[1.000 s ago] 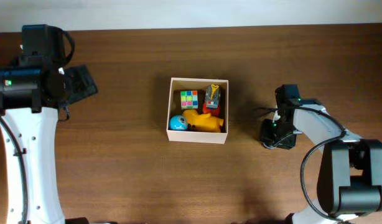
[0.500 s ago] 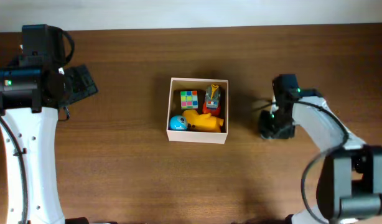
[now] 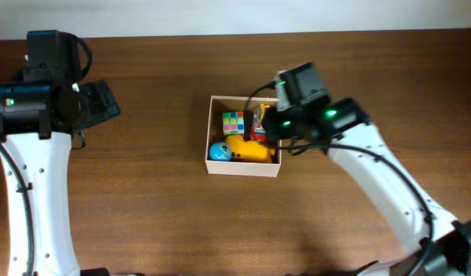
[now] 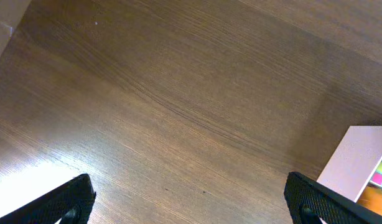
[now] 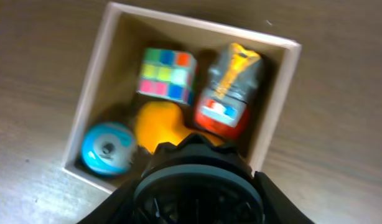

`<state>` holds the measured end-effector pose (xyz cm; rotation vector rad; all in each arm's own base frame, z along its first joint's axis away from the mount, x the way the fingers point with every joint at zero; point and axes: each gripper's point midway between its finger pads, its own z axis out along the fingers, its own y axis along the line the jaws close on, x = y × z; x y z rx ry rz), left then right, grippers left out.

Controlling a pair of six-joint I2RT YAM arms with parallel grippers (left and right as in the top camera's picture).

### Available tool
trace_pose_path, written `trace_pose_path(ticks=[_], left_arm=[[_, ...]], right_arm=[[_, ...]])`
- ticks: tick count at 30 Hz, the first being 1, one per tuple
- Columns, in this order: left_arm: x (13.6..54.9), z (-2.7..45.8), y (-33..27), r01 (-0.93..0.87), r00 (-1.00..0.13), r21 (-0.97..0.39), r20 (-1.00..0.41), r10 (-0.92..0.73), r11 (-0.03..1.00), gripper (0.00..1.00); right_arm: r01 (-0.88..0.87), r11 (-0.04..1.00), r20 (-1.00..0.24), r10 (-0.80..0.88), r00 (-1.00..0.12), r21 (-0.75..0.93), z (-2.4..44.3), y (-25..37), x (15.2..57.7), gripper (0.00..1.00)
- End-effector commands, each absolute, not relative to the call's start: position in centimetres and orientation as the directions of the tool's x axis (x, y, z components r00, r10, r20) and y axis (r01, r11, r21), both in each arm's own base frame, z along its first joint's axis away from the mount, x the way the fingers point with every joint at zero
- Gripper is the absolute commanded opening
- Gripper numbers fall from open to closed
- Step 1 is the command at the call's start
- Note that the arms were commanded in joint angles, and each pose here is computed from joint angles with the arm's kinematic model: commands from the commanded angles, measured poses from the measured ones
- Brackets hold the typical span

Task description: Pack container

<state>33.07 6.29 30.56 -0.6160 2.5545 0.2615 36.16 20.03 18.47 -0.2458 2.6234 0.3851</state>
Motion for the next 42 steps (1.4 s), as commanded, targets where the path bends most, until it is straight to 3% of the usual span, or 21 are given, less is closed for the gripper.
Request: trace_pose_path(ticks=[1, 3, 6, 9, 10, 19, 20, 26, 33, 42], left_arm=[[33.0, 30.7, 6.7, -0.469, -0.777, 0.083, -0.512, -0.366, 0.879, 0.99], [33.0, 30.7, 6.7, -0.469, -0.777, 0.083, -0.512, -0.366, 0.879, 0.99], [33.0, 30.7, 6.7, -0.469, -0.777, 0.083, -0.512, -0.366, 0.879, 0.99], [33.0, 30.7, 6.7, -0.469, -0.777, 0.083, -0.512, -0.366, 0.879, 0.99], [33.0, 30.7, 6.7, -0.469, -0.777, 0.083, -0.512, -0.366, 0.879, 0.99], [33.0, 30.7, 6.7, -0.469, -0.777, 0.083, -0.512, -0.366, 0.879, 0.99], [33.0, 30.7, 6.7, -0.469, -0.777, 0.083, -0.512, -0.366, 0.879, 0.99], [33.0, 30.7, 6.7, -0.469, -0.777, 0.083, -0.512, -0.366, 0.879, 0.99], [33.0, 30.7, 6.7, -0.469, -0.777, 0.083, -0.512, -0.366, 0.879, 0.99], [33.0, 30.7, 6.7, -0.469, -0.777, 0.083, -0.512, -0.366, 0.879, 0.99]], right_arm=[[-0.239, 0.957, -0.458, -0.141, -0.878, 0.164, 15.5, 21.8, 36.6, 0.43], [-0.247, 0.958, -0.437, -0.162, -0.885, 0.145, 13.9, 22.5, 36.7, 0.44], [-0.249, 0.959, -0.408, -0.176, -0.896, 0.133, 11.8, 22.9, 37.1, 0.66], [-0.258, 0.962, -0.418, -0.199, -0.886, 0.089, 11.5, 22.3, 37.6, 0.73], [-0.256, 0.964, -0.431, -0.199, -0.88, 0.077, 12.0, 22.0, 37.8, 0.84], [-0.256, 0.953, -0.547, -0.13, -0.827, 0.159, 21.4, 20.6, 37.1, 0.93], [-0.265, 0.948, -0.56, -0.126, -0.819, 0.174, 22.4, 20.6, 36.8, 1.0], [-0.316, 0.917, -0.6, -0.112, -0.792, 0.245, 27.8, 20.1, 33.1, 0.99], [-0.318, 0.913, -0.575, -0.122, -0.809, 0.254, 29.5, 18.1, 28.9, 0.98], [-0.17, 0.963, -0.718, 0.035, -0.695, 0.211, 34.0, 12.8, 30.6, 0.99]])
